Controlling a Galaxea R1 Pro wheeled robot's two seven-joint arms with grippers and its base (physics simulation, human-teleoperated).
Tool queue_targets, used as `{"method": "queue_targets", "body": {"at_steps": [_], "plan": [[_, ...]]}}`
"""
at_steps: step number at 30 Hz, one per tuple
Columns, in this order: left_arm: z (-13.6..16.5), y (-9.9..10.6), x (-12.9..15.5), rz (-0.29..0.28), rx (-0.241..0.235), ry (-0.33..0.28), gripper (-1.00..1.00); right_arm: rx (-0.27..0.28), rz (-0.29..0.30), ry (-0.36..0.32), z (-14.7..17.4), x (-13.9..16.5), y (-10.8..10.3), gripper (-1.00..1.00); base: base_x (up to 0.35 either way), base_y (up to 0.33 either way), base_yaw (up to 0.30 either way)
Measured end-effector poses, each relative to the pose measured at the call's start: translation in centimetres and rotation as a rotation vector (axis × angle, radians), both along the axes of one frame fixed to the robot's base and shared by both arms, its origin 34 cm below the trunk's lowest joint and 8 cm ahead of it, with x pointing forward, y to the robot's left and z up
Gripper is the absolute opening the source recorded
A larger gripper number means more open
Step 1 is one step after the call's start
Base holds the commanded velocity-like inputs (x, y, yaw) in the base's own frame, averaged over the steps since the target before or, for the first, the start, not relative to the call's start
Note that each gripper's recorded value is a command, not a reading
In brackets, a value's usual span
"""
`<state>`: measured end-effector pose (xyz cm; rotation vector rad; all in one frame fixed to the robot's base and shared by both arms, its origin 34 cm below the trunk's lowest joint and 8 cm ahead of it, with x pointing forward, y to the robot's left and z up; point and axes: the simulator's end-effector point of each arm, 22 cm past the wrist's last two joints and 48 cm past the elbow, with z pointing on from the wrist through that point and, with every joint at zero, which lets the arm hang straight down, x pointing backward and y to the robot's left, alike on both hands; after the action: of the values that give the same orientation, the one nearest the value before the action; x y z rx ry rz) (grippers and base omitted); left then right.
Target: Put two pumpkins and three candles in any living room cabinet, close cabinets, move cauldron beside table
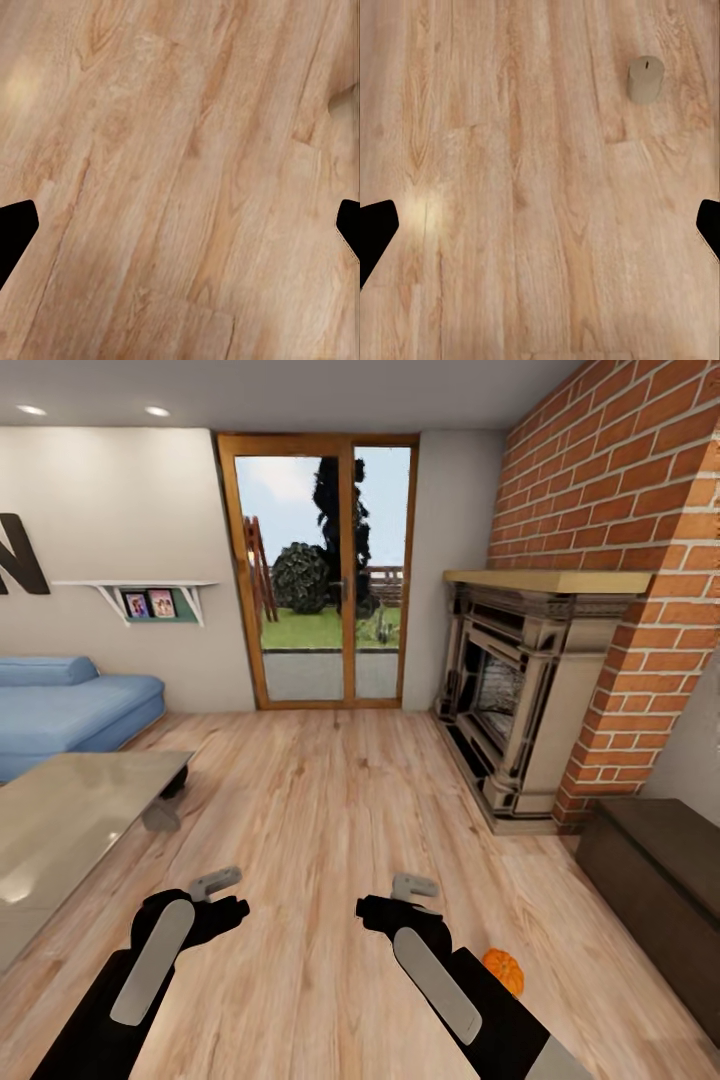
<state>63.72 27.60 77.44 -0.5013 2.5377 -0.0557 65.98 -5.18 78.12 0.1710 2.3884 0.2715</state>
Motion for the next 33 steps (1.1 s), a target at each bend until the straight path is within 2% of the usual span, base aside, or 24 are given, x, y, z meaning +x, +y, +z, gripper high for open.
{"method": "queue_targets", "body": {"at_steps": [6, 21, 33], "plan": [[0.0, -0.01, 0.0, 0.0, 0.0, 0.0, 1.0, 0.001, 0.0, -0.002, 0.08, 0.02, 0.04, 1.0, 0.328, 0.0, -0.122], [-0.05, -0.03, -0.03, 0.001, -0.004, 0.001, 1.0, 0.001, -0.002, 0.0, -0.02, 0.01, 0.0, 1.0, 0.321, 0.007, -0.006], [-0.05, 0.0, -0.02, 0.0, -0.001, 0.001, 1.0, -0.023, -0.023, 0.033, -0.85, -0.33, -0.88, 1.0, 0.319, 0.032, 0.0]]}}
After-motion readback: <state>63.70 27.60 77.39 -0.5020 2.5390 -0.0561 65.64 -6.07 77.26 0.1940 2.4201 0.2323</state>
